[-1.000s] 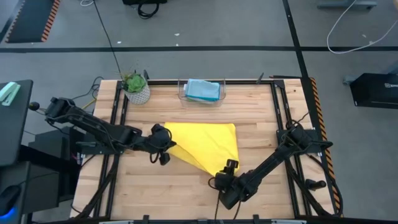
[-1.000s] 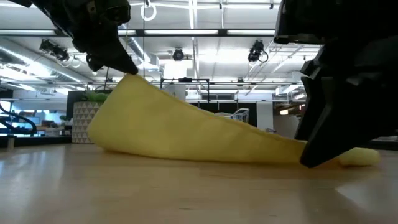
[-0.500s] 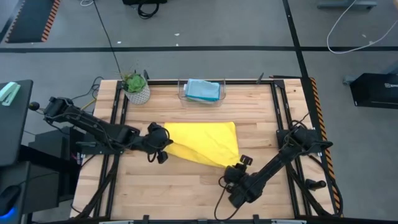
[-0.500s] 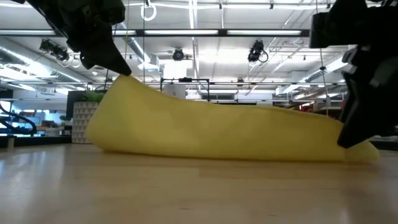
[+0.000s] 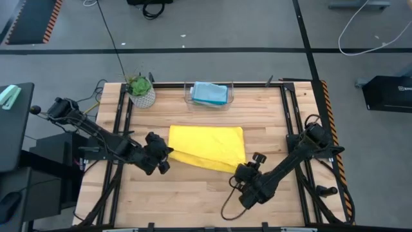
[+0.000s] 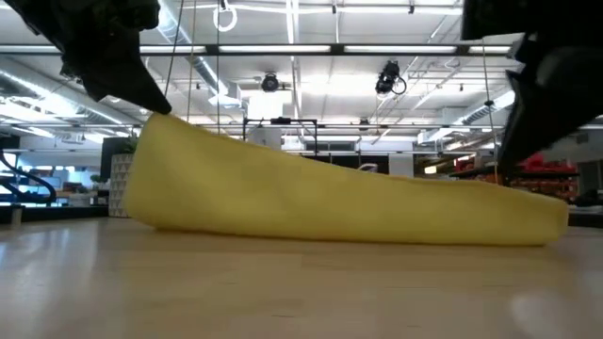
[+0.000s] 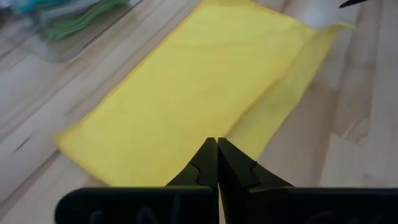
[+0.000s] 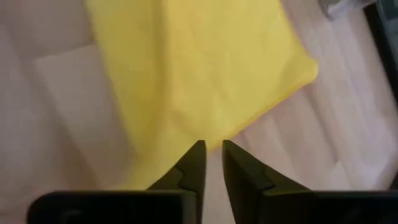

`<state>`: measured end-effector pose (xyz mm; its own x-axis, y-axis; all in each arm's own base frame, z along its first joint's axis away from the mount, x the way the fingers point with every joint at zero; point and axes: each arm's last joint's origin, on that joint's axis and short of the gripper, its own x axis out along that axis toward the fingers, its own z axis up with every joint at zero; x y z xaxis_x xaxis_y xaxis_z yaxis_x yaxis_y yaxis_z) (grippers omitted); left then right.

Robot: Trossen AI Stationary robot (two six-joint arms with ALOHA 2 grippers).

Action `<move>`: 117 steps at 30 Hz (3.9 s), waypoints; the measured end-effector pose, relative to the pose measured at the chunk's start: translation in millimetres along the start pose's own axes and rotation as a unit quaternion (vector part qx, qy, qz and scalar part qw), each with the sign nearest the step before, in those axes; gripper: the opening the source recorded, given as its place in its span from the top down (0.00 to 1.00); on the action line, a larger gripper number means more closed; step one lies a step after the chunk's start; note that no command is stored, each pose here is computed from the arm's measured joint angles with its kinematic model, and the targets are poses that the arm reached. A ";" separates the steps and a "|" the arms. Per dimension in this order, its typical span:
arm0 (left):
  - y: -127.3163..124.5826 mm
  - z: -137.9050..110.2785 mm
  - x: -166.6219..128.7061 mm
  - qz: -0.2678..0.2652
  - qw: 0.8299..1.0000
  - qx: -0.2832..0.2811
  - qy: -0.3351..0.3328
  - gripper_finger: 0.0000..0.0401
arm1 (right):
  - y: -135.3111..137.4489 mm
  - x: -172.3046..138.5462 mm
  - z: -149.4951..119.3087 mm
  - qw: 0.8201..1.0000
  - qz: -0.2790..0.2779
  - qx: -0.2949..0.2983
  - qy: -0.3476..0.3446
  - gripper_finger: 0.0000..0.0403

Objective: Fold microfiber towels
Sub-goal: Fold the yellow microfiber cloth

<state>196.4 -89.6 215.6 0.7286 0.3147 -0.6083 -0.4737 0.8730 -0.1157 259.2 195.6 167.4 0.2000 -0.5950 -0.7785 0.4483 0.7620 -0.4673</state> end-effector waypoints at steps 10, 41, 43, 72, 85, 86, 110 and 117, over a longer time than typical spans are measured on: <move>-1.1 -13.8 -10.0 0.019 1.000 -0.014 0.007 0.99 | -32.3 -8.0 9.1 0.981 0.187 0.040 -0.024 0.96; 21.0 -14.6 23.0 0.146 0.988 -0.018 0.042 0.99 | 50.2 28.4 -28.3 0.979 0.070 -0.126 -0.142 0.43; 21.3 -14.3 23.4 0.146 0.988 -0.016 0.043 0.99 | 49.8 29.1 -27.2 0.978 0.056 -0.126 -0.157 0.45; 29.5 -13.7 20.5 0.188 0.981 0.029 0.030 0.99 | -36.2 26.2 18.3 0.993 0.014 0.012 -0.114 0.98; 59.6 2.3 36.8 0.292 0.954 0.063 0.030 0.99 | -109.7 85.5 25.8 0.988 0.045 0.078 -0.125 0.98; 60.9 3.3 38.8 0.296 0.953 0.065 0.032 0.99 | -112.1 89.6 27.2 0.988 0.044 0.080 -0.126 0.98; 108.4 -5.1 107.5 0.241 0.965 0.086 0.057 1.00 | -133.7 126.1 32.9 0.993 -0.006 0.085 -0.087 0.98; 121.0 -11.4 110.5 0.251 0.965 0.068 0.035 0.95 | -140.1 131.6 37.7 0.991 -0.005 0.100 -0.084 0.97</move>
<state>213.9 46.6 125.4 0.3875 0.6887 -0.6129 -0.6855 0.6597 0.3079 255.5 0.9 146.2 0.3289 -0.6493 -0.6857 0.6121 0.6995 -0.3688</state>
